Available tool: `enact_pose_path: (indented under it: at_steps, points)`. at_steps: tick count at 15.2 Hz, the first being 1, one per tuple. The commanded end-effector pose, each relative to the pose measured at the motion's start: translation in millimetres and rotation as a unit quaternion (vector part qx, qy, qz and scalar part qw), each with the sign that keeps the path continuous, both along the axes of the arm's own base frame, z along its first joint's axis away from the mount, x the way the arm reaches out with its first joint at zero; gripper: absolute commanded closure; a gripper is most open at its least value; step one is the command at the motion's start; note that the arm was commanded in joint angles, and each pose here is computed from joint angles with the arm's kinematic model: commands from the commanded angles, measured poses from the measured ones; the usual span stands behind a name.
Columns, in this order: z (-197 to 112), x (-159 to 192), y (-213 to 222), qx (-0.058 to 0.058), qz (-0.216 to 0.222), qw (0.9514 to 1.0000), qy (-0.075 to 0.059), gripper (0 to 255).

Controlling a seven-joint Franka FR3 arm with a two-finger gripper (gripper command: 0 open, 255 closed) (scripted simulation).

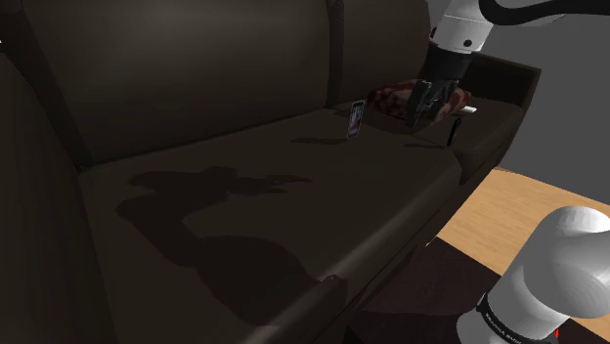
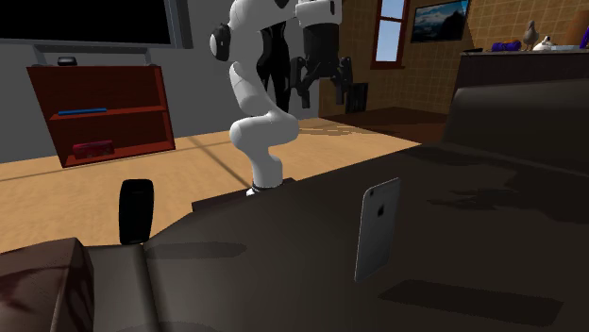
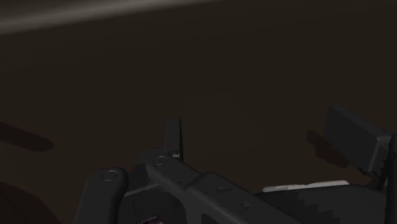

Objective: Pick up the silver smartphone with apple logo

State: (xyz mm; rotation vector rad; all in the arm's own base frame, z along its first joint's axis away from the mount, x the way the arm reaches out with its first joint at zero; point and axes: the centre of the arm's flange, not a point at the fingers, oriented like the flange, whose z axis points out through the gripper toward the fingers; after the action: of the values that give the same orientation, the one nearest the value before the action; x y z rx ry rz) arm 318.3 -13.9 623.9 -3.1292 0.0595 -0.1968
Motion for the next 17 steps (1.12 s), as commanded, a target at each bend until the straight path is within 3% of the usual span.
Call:
enact_pose_path:
  at_steps: [1,17]
  points:
    - [0,0,0,0.0,0.0,1.0,0.0,0]
    - [-13,206,-82,0.009,-0.055,0.9977,0.038,0]
